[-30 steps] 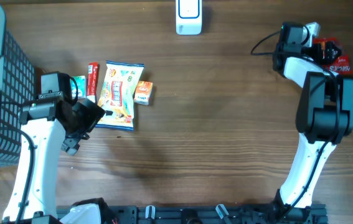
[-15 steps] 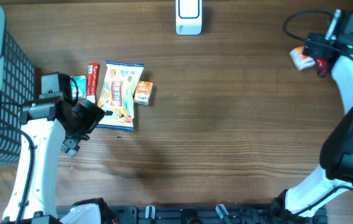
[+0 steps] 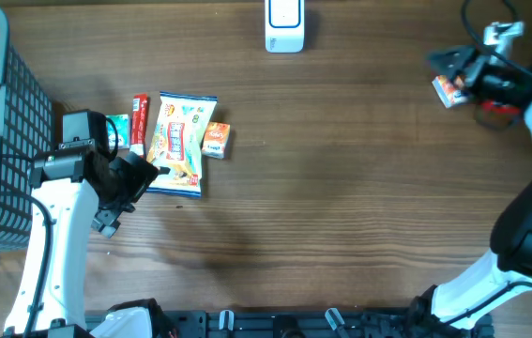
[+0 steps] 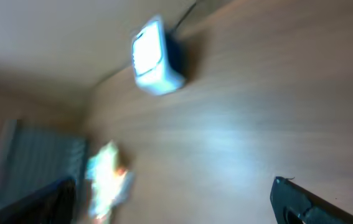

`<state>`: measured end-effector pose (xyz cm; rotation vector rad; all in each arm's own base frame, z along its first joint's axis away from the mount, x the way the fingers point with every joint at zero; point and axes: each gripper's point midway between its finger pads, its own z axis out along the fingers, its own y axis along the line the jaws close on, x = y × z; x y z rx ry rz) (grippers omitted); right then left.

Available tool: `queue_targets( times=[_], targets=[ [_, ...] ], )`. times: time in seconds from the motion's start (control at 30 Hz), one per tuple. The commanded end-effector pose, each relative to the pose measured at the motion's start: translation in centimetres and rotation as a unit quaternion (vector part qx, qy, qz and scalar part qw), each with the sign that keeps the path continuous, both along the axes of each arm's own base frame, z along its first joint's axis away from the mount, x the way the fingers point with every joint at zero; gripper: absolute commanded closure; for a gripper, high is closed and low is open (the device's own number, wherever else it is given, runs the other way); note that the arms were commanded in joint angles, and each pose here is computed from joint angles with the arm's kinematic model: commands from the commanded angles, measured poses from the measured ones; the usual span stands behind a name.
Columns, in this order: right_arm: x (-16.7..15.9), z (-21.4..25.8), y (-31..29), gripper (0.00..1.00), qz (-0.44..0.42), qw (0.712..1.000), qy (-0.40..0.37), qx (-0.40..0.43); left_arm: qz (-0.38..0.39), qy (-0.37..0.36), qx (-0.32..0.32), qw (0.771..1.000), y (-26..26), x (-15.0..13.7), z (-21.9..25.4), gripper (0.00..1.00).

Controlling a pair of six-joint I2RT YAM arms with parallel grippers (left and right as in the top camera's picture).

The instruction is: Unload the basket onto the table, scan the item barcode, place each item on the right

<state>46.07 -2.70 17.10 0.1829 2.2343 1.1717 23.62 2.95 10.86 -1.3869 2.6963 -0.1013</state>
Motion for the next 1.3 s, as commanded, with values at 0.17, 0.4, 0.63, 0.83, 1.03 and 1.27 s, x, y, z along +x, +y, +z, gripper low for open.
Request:
queue_targets(
  times=[0.17,0.4,0.63,0.83,1.03,1.27],
  targets=[
    [-3.5,-5.6,12.6,0.0,0.092,0.979,0.14,-0.118,-0.024,-0.041,0.001,0.999,-0.4,2.1,0.6,0.03],
    [-4.5,-6.7,17.5,0.0,0.094,0.968,0.175,-0.157,-0.08,-0.025,-0.001,0.996,-2.4,2.5,-0.5,0.0],
    [-4.8,-6.8,18.5,0.0,0.103,0.966,0.17,-0.166,-0.19,0.024,-0.003,0.981,-5.8,1.6,-4.3,0.0],
    [-4.7,-7.1,18.0,0.0,0.095,0.964,0.173,-0.177,-0.275,-0.013,0.011,0.961,-9.9,3.2,-4.7,0.0],
    [-4.8,-7.2,17.9,0.01,0.096,0.963,0.175,-0.179,-0.3,-0.024,0.126,0.945,-9.6,4.3,-4.9,0.0],
    [-4.7,-7.5,17.3,0.0,0.085,0.96,0.178,-0.198,-0.32,-0.027,0.188,0.928,-9.9,5.6,-6.3,0.0]
  ],
)
